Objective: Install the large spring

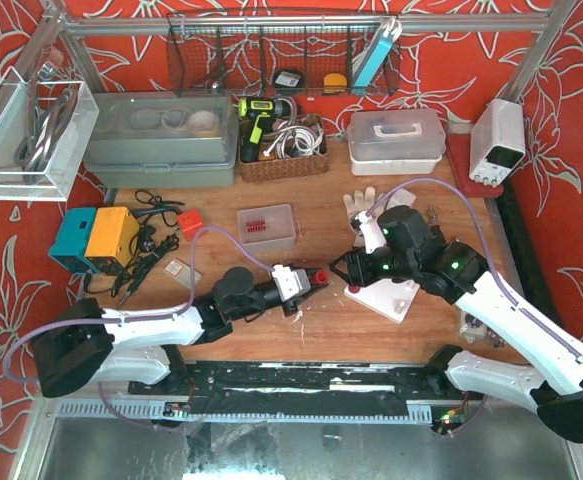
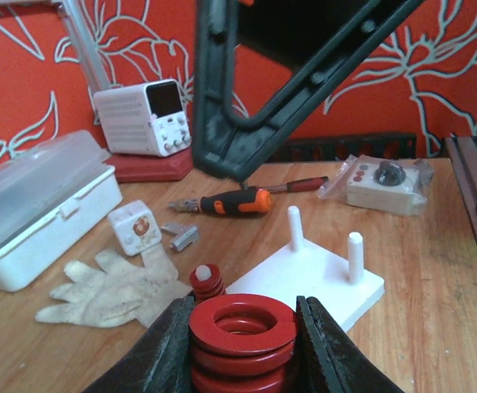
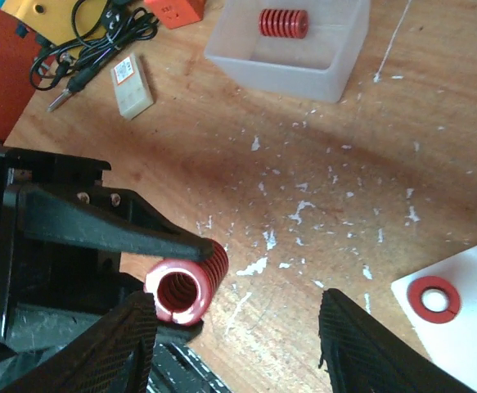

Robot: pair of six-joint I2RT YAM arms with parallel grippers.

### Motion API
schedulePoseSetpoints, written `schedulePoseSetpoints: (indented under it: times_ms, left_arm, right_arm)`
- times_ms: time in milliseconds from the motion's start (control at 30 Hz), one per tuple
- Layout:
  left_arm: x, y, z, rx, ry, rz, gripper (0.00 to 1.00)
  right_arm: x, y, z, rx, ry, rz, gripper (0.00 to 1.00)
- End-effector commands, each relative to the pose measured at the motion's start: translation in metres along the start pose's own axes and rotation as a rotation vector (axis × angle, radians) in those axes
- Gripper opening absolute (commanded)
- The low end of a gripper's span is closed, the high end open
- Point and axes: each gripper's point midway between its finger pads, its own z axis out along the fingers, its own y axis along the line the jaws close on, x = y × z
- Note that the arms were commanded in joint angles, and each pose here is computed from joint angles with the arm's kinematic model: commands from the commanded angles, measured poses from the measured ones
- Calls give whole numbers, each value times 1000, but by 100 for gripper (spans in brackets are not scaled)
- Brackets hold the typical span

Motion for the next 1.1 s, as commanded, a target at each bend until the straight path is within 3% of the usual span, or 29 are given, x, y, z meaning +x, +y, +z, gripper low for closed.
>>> schedulePoseSetpoints:
  times_ms: [0,300,600,733,833,900,1000,1067]
  left_arm:
    - [-27,2,4,-42,-82,94,0]
    - [-32,-1,14,-36,-85,90,0]
    - [-37,-6,17,-18,-91,94,0]
    - [-37,-6,20,-22,-86,98,0]
    - [-36,-4,20,-32,-81,97,0]
    - [-34,-1,19,-55,-74,86,9]
    - [-31,7,14,-107,-73,58,41]
    - [-31,7,10,-112,-82,50,55]
  right_arm:
    - [13,16,10,-101,56,45,57]
    - [24,26,27,-157,90,62,58]
    - [35,13,48,-86,153,63,54]
    - [39,10,53,-68,172,57,41]
    - [39,4,54,-36,169,49,20]
    - [37,2,51,-23,152,45,3]
    - [29,1,46,-12,109,44,0]
    - [24,-2,40,6,73,44,0]
